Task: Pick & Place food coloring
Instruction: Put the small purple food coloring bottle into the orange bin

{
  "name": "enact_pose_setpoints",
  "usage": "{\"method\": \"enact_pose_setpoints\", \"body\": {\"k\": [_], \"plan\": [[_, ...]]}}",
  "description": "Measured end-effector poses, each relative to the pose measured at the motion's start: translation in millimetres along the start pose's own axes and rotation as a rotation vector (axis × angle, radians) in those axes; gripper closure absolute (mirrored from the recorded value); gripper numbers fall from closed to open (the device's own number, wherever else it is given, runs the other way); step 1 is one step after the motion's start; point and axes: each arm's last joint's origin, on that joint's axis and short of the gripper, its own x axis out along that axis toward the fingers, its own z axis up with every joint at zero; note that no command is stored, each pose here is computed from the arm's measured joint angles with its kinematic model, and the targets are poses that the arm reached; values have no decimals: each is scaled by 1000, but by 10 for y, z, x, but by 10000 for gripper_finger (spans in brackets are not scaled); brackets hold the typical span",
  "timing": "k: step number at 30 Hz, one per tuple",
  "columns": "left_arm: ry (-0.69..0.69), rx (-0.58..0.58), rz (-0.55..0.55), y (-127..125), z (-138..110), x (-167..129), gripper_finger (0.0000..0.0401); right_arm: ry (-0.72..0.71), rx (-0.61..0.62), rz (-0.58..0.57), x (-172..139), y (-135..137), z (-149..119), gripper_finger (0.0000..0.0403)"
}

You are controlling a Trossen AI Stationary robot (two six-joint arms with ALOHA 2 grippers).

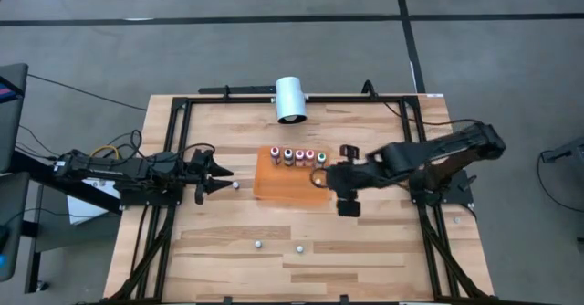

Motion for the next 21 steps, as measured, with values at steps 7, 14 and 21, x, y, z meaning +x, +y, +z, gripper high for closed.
{"method": "enact_pose_setpoints", "body": {"k": [7,14,21], "plan": [[-7,-37,-60,-28,23,-1,225,-141,34,102,-175,318,-250,280],[-67,-55,-172,-91,105,-11,225,-122,79,32,-24,564,-610,280],[-101,-80,-272,-169,219,-38,225,-73,52,-43,169,626,-843,280]]}}
